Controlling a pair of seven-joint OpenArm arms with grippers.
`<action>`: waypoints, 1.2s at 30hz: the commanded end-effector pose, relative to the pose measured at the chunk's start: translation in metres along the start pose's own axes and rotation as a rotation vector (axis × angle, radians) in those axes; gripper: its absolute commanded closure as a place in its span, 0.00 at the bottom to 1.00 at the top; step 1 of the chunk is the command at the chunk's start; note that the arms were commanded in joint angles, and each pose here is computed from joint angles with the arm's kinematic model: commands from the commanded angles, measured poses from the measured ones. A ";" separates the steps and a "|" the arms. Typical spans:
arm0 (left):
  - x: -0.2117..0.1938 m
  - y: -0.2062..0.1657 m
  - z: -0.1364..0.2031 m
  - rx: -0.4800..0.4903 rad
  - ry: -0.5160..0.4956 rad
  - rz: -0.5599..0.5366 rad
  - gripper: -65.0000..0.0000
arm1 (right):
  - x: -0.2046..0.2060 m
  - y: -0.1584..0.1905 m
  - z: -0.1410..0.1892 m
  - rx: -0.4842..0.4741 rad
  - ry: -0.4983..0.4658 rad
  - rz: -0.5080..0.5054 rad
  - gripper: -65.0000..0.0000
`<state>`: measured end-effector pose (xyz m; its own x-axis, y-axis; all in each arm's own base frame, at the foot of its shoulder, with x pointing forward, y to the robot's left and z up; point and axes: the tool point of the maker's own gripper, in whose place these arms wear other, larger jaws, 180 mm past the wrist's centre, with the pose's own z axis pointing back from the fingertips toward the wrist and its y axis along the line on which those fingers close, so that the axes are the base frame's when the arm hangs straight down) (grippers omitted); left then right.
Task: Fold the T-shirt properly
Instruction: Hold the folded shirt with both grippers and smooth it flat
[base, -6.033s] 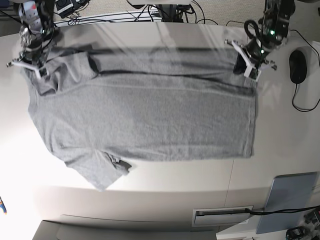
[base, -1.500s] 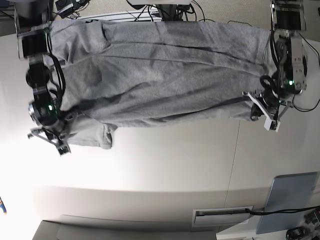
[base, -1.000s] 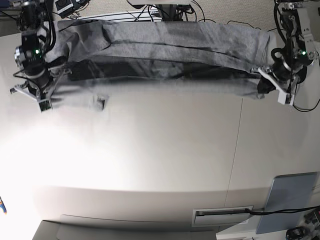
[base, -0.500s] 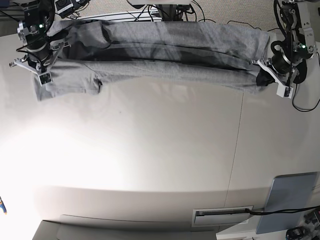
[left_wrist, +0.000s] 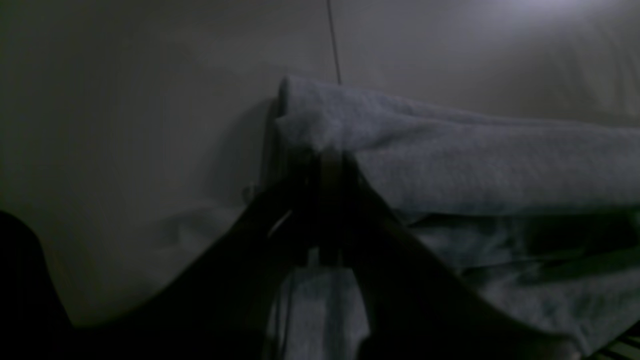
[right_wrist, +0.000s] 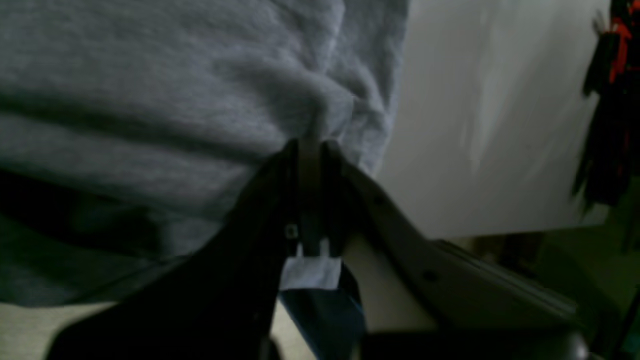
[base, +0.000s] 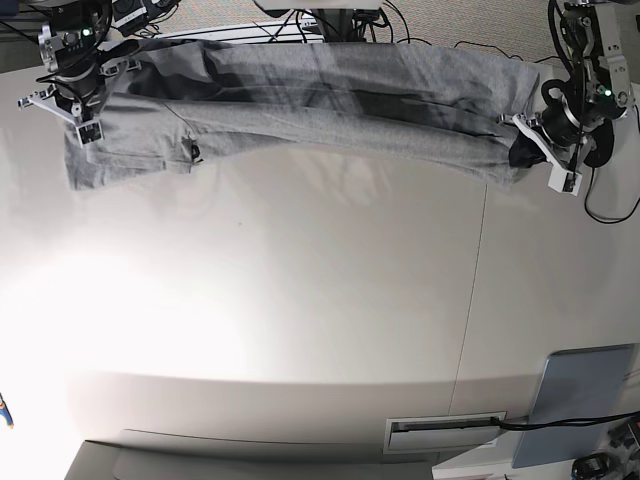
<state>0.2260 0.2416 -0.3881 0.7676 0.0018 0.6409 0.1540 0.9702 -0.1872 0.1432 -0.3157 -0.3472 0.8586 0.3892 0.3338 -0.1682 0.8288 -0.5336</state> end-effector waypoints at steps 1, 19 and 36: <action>0.013 0.004 0.005 0.010 -0.035 -0.021 1.00 | 0.002 -0.011 0.003 -0.041 -0.007 0.016 1.00; 0.058 -0.008 0.037 0.004 -0.216 -0.140 1.00 | 0.002 -0.011 0.004 -0.042 -0.007 0.015 1.00; -0.014 -0.003 0.048 0.025 -0.033 -0.101 1.00 | -0.002 -0.011 0.004 -0.043 0.011 0.014 1.00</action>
<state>0.1792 0.2451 -0.3698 0.7497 -0.0776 0.6572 0.2095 0.9699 -0.1244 0.1367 -0.3174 -0.3495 0.8716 0.3807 0.3088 -0.1734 0.8286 -0.5323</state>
